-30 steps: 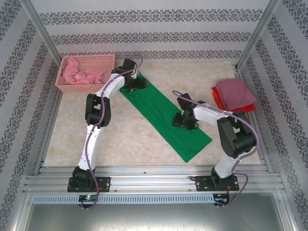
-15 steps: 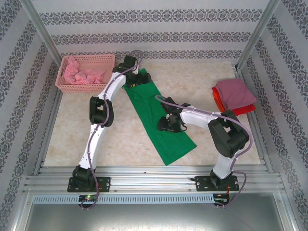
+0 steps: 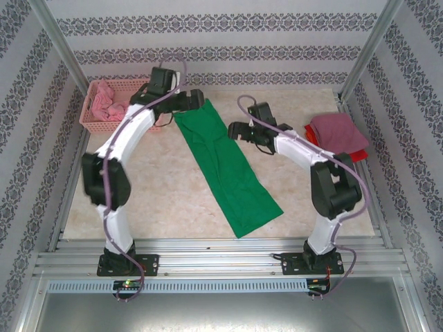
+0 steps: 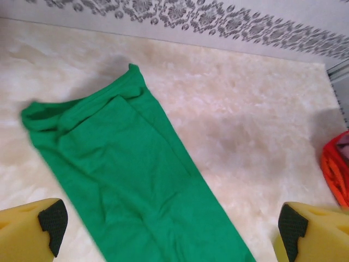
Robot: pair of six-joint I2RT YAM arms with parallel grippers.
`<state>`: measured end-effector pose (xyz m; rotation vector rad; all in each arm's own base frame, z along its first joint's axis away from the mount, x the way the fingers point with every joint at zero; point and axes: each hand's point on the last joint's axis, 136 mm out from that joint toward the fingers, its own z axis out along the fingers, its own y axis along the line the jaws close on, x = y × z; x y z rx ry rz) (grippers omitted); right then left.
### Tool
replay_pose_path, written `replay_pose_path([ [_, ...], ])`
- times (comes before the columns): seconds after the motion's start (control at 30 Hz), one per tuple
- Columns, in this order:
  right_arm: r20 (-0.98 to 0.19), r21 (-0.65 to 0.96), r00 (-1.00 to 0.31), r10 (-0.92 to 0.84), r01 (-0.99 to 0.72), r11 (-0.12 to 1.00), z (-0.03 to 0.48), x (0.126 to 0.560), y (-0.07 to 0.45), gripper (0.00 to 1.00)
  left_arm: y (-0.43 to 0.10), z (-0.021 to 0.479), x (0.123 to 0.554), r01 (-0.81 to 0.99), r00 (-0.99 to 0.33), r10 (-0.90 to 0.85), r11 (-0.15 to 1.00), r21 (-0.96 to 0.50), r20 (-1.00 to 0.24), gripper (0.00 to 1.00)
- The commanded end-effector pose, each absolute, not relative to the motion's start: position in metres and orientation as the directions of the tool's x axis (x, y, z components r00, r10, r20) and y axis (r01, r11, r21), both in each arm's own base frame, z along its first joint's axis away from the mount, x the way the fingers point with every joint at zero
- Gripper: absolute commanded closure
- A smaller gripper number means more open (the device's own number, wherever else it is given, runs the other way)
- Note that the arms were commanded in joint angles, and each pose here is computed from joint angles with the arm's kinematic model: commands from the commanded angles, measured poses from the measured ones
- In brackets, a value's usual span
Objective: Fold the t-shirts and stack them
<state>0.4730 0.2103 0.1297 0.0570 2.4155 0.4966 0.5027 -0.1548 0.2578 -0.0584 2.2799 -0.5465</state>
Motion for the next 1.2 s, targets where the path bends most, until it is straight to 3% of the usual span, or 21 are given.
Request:
replay_pose_path([
  [0.0, -0.626, 0.372, -0.774, 0.093, -0.191, 0.909, 0.128, 0.495, 0.248, 0.02, -0.135, 0.270, 0.467, 0.096, -0.608, -0.253, 0.918, -0.386, -0.753, 0.00],
  [0.23, -0.527, 0.536, -0.846, 0.074, -0.264, 0.802, 0.104, 0.519, 0.340, 0.11, -0.096, 0.253, 0.355, -0.033, -0.608, -0.348, 0.909, -0.416, -0.714, 0.00],
  [0.43, -0.398, 0.657, -0.906, 0.146, -0.170, 0.735, 0.067, 0.532, 0.381, 0.13, -0.088, 0.245, 0.320, -0.044, -0.639, -0.338, 0.913, -0.406, -0.691, 0.00],
  [0.57, -0.330, 0.665, -0.911, 0.246, -0.040, 0.745, 0.043, 0.553, 0.365, 0.13, -0.093, 0.238, 0.319, -0.039, -0.650, -0.347, 0.904, -0.426, -0.676, 0.00],
  [0.77, -0.279, 0.621, -0.872, 0.403, 0.156, 0.768, 0.024, 0.589, 0.299, 0.15, -0.118, 0.226, 0.330, 0.048, -0.682, -0.297, 0.894, -0.446, -0.669, 0.00],
  [0.93, -0.282, 0.609, -0.834, 0.475, 0.227, 0.760, 0.025, 0.612, 0.247, 0.15, -0.172, 0.217, 0.339, 0.311, -0.633, -0.064, 0.891, -0.330, -0.771, 0.00],
  [1.07, -0.288, 0.591, -0.825, 0.487, 0.248, 0.768, 0.031, 0.617, 0.219, 0.15, -0.233, 0.201, 0.337, 0.543, -0.584, 0.105, 0.787, -0.292, -0.805, 0.00],
  [1.17, -0.297, 0.604, -0.824, 0.484, 0.230, 0.763, 0.041, 0.618, 0.207, 0.15, -0.291, 0.186, 0.323, 0.751, -0.471, 0.248, 0.616, -0.237, -0.847, 0.00],
])
